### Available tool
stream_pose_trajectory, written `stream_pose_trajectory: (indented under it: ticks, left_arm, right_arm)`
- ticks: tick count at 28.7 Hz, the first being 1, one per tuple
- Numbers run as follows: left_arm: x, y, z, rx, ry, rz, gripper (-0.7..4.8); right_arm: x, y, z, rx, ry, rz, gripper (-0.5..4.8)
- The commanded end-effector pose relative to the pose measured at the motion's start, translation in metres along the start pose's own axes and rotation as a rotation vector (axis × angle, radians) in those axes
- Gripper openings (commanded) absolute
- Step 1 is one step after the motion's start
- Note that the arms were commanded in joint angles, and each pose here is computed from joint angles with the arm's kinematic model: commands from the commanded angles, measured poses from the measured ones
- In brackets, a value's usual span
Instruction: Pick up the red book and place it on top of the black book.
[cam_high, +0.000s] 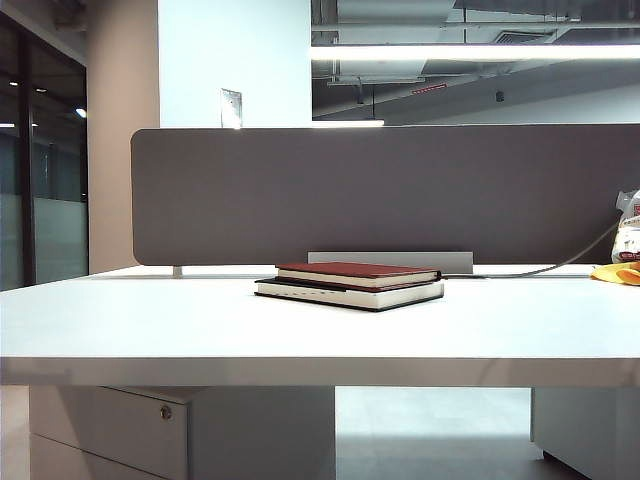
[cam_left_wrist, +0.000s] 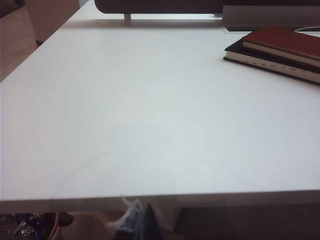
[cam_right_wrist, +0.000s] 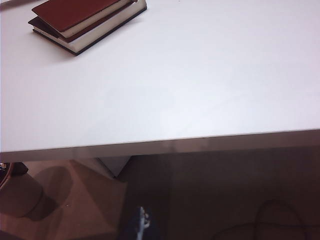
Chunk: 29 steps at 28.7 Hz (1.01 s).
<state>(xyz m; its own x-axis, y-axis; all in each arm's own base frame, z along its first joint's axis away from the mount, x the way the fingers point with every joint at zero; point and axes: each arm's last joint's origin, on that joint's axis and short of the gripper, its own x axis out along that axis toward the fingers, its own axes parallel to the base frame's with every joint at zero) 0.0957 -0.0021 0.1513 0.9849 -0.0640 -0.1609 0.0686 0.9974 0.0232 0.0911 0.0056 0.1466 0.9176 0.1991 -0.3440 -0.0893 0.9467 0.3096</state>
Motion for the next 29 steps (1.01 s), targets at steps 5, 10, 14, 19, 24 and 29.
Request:
stream_pose_trajectory:
  ticks: [5, 10, 14, 19, 24, 29]
  left_arm:
    - [0.0006, 0.0007, -0.0030, 0.014, 0.016, 0.020, -0.02]
    - [0.0006, 0.0006, -0.0030, 0.015, 0.016, 0.017, -0.02]
    - [0.0006, 0.0006, -0.0030, 0.015, 0.016, 0.017, -0.02]
    - [0.0006, 0.0006, -0.0030, 0.015, 0.016, 0.017, -0.02]
    - [0.0006, 0.0006, -0.0030, 0.015, 0.016, 0.017, -0.02]
    - [0.0006, 0.0006, -0.0030, 0.015, 0.016, 0.017, -0.02]
  right_arm:
    - [0.0001, 0.0001, 0.0004, -0.004, -0.006, 0.003, -0.01]
    - [0.0001, 0.0001, 0.0004, -0.004, -0.006, 0.003, -0.01]
    - [0.0001, 0.0001, 0.0004, -0.004, -0.006, 0.003, -0.01]
    - [0.0001, 0.0001, 0.0004, -0.004, -0.006, 0.003, -0.01]
    - [0.0001, 0.0001, 0.0004, -0.004, -0.006, 0.003, -0.01]
    - [0.0001, 0.0001, 0.0004, -0.004, -0.006, 0.003, -0.01]
